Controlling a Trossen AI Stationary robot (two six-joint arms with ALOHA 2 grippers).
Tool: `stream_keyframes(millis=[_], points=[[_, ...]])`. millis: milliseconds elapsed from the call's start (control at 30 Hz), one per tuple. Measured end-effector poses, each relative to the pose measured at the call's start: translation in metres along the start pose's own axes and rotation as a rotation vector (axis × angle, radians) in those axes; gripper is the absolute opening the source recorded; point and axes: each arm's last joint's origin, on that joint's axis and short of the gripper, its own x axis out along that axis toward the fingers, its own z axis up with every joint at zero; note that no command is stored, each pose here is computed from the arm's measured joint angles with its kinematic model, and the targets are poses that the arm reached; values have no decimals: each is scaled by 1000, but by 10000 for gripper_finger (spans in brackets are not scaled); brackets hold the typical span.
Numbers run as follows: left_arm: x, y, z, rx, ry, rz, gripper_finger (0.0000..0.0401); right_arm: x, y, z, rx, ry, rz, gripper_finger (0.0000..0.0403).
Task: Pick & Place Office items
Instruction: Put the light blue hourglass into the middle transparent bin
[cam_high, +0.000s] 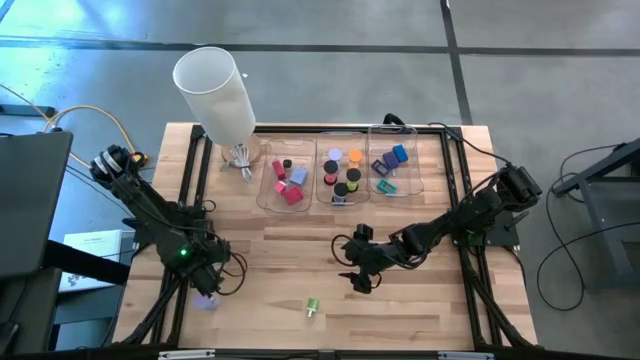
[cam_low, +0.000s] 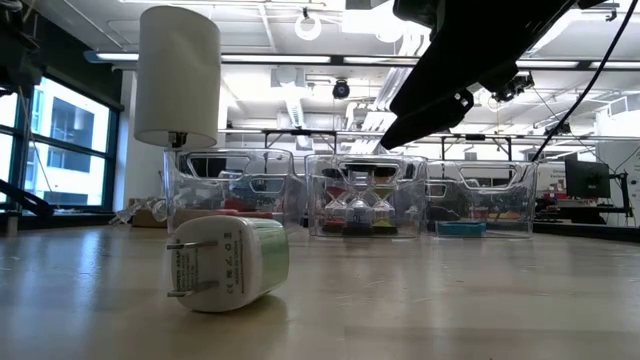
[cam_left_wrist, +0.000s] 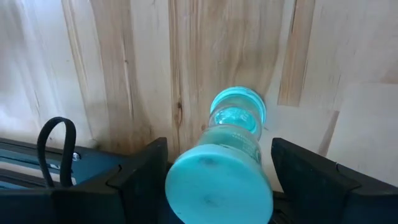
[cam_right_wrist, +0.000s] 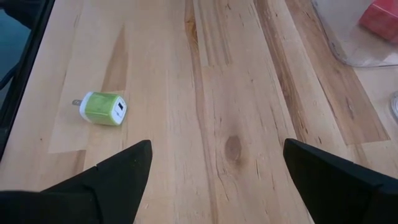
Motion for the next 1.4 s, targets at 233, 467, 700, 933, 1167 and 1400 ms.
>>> stream_keyframes(millis=[233, 467, 700, 933, 1167, 1400], points=[[0, -1, -1, 6, 1, -3, 236, 0, 0, 0, -3, 2, 3, 352], [0, -1, -1, 31, 1, -4, 193, 0, 0, 0, -8, 2, 3, 352], [0, -1, 2, -153, -8, -19, 186, 0, 0, -1, -7, 10, 0, 352], [1, 5, 16, -387, 29, -89, 186, 0, -1, -3, -11, 26, -9, 352], [-22, 17, 51, -466, -52, -207, 186, -3, 1, -12, 38, 98, -30, 352], [-62, 49, 89, -524, -207, -286, 186, -8, 8, -23, 66, 146, -71, 352]])
